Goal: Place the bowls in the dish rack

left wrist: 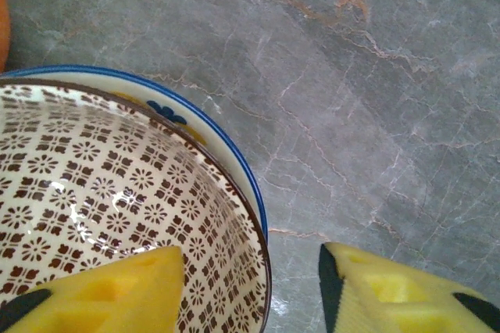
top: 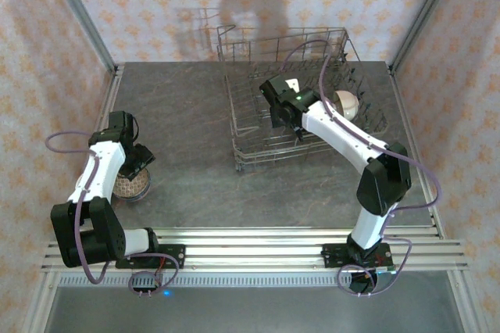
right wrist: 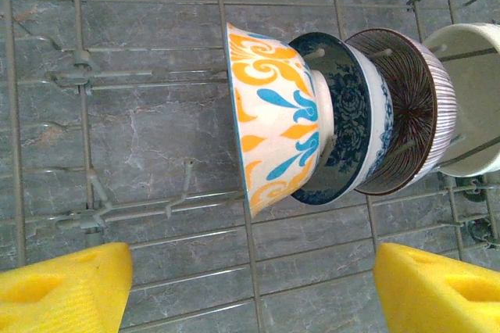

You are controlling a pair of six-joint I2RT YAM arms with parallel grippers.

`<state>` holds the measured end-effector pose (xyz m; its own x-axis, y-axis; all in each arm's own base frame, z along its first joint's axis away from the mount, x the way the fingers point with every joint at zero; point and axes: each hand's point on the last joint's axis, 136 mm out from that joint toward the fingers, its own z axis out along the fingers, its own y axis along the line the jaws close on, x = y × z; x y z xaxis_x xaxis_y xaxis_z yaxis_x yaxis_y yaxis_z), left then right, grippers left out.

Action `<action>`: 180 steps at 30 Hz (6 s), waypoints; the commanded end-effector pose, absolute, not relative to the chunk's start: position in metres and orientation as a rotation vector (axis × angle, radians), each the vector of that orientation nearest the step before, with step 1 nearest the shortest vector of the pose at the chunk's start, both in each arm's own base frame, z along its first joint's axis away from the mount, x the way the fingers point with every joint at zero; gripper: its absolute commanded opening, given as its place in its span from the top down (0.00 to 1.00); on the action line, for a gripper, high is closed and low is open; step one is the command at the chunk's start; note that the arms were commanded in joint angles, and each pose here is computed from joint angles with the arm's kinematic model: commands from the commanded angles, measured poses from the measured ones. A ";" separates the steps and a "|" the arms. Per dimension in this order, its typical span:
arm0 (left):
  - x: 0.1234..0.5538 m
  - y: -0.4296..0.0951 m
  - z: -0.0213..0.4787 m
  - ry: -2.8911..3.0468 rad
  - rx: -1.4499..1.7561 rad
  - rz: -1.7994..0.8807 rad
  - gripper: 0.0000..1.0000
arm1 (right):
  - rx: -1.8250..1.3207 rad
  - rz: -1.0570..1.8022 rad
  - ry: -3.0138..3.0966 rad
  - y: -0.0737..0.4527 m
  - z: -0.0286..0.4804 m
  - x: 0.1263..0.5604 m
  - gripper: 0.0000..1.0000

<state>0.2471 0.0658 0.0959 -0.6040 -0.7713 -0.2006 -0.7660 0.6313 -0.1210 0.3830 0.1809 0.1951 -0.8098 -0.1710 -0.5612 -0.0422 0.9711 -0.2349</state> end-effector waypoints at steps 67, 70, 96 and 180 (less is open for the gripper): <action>0.246 0.044 0.209 2.328 -1.089 -0.110 1.00 | -0.193 -0.141 2.473 0.199 0.214 0.393 0.20; 0.254 0.035 0.226 2.282 -1.062 -0.140 1.00 | -0.193 -0.121 2.466 0.201 0.216 0.393 0.20; 0.368 -0.114 0.397 1.881 -0.802 -0.603 1.00 | -0.516 0.558 2.117 0.320 0.324 0.352 0.24; 0.408 -0.203 0.428 1.928 -0.531 -0.639 0.37 | 0.298 0.160 1.872 0.210 0.353 0.388 1.00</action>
<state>0.4061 -0.2139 0.4323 -0.4012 -0.6921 -0.6001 -0.0839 0.6801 -0.7283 0.3881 0.2380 0.3230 -0.3553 0.1965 -0.9139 0.0283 0.9795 0.1996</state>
